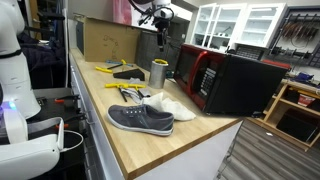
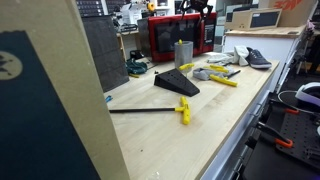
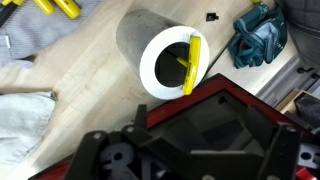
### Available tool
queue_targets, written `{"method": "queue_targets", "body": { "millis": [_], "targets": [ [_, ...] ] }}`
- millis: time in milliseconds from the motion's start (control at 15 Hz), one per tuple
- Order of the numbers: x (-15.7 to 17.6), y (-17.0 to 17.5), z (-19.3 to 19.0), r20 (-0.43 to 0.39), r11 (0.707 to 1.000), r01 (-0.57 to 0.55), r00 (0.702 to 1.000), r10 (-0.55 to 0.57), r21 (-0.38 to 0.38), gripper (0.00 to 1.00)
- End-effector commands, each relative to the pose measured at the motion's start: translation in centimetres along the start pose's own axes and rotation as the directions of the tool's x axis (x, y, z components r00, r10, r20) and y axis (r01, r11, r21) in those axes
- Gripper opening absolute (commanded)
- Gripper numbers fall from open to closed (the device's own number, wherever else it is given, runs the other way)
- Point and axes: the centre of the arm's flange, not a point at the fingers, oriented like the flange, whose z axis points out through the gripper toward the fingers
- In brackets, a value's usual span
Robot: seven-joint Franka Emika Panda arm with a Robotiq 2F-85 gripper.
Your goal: Put one wrench in the silver container then place the wrench on the black stand.
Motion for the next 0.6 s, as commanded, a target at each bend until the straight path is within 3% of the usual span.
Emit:
{"method": "queue_targets", "body": {
  "millis": [0, 533],
  "targets": [
    [1.4, -1.4, 2.1, 0.012, 0.999, -0.026, 1.000, 0.026, -0.030, 1.00],
    [1.7, -3.3, 5.6, 0.048, 0.996, -0.057, 0.997, 0.061, -0.074, 1.00]
  ]
}}
